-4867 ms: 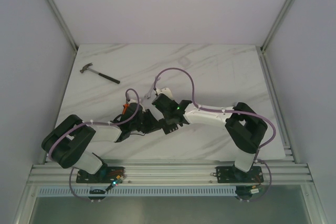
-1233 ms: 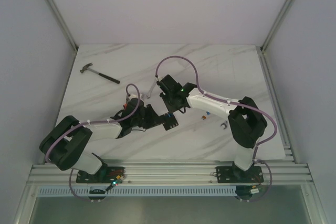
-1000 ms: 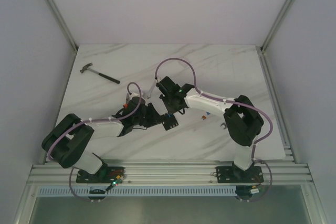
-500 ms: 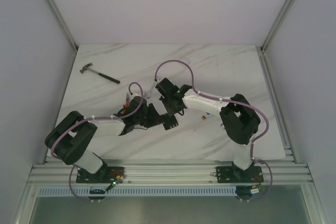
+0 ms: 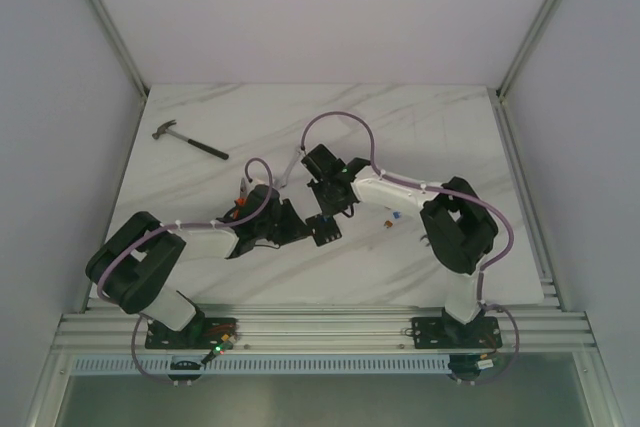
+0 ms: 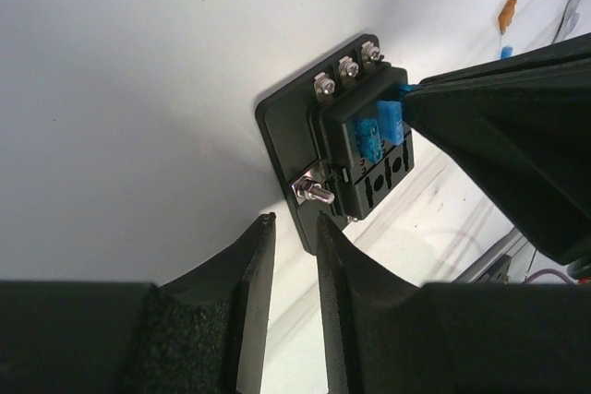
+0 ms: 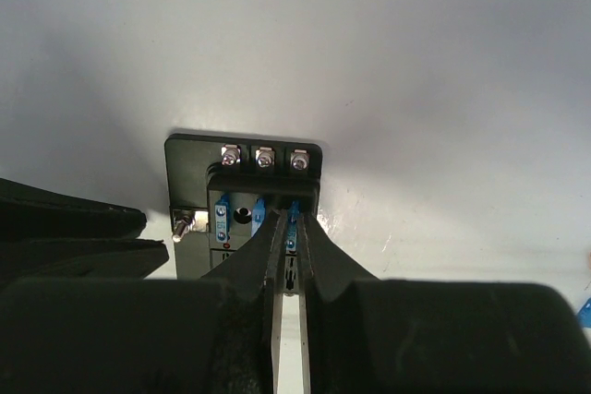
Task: Snap on the fuse box
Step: Install the fuse at the fuse box base.
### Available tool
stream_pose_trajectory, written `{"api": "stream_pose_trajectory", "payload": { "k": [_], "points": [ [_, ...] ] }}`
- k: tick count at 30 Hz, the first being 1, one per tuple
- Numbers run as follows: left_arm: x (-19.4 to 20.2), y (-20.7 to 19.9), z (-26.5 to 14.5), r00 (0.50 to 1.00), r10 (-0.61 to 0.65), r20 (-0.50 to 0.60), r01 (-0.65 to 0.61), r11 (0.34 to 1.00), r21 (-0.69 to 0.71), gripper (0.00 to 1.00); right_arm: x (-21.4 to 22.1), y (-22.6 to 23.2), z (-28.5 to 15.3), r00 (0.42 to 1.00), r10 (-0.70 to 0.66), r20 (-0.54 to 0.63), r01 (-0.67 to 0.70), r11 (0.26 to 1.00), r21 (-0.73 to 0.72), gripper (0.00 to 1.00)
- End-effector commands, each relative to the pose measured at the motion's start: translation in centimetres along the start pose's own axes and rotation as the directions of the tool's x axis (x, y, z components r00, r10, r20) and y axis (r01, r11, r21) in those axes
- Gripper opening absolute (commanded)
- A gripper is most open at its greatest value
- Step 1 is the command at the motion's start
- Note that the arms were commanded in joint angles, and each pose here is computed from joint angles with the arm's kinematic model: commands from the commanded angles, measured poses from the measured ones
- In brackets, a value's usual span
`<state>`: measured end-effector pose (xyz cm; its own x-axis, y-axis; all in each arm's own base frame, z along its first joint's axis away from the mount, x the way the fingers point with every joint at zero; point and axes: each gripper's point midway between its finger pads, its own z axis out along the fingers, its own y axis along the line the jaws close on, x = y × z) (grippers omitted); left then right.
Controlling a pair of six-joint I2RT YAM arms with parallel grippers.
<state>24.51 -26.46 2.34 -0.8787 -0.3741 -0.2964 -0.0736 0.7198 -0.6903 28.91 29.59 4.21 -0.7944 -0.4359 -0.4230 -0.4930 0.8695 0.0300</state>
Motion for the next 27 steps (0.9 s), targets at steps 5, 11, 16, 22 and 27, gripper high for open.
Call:
{"api": "stream_pose_trajectory", "payload": {
  "k": [5, 11, 16, 22, 27],
  "points": [
    [0.4, 0.8, 0.1, 1.000, -0.003, -0.016, 0.003, 1.000, -0.026, 0.34, 2.0, -0.3, 0.7, 0.998, 0.028, -0.065, -0.031, 0.999, -0.035, 0.00],
    [-1.2, -1.1, -0.4, 0.999, 0.017, 0.041, -0.018, 1.000, 0.018, 0.36, 1.9, 0.0, 0.5, 0.998, 0.031, -0.057, -0.034, 0.998, -0.053, 0.00],
    [-1.6, -1.3, 0.3, 0.999, 0.023, 0.042, -0.024, 1.000, 0.009, 0.37, 2.0, 0.2, 0.6, 0.998, 0.034, -0.058, -0.037, 0.997, -0.065, 0.00],
    [-1.6, -0.9, 1.1, 0.999, 0.032, 0.028, -0.032, 0.999, -0.014, 0.36, 2.0, 0.3, 0.4, 0.998, 0.033, -0.055, -0.037, 0.997, -0.070, 0.00],
    [-0.7, 0.5, 1.3, 1.000, 0.026, -0.006, -0.027, 0.997, -0.066, 0.32, 1.9, 0.2, 0.2, 0.998, 0.034, -0.050, -0.038, 0.997, -0.070, 0.00]
  ]
}}
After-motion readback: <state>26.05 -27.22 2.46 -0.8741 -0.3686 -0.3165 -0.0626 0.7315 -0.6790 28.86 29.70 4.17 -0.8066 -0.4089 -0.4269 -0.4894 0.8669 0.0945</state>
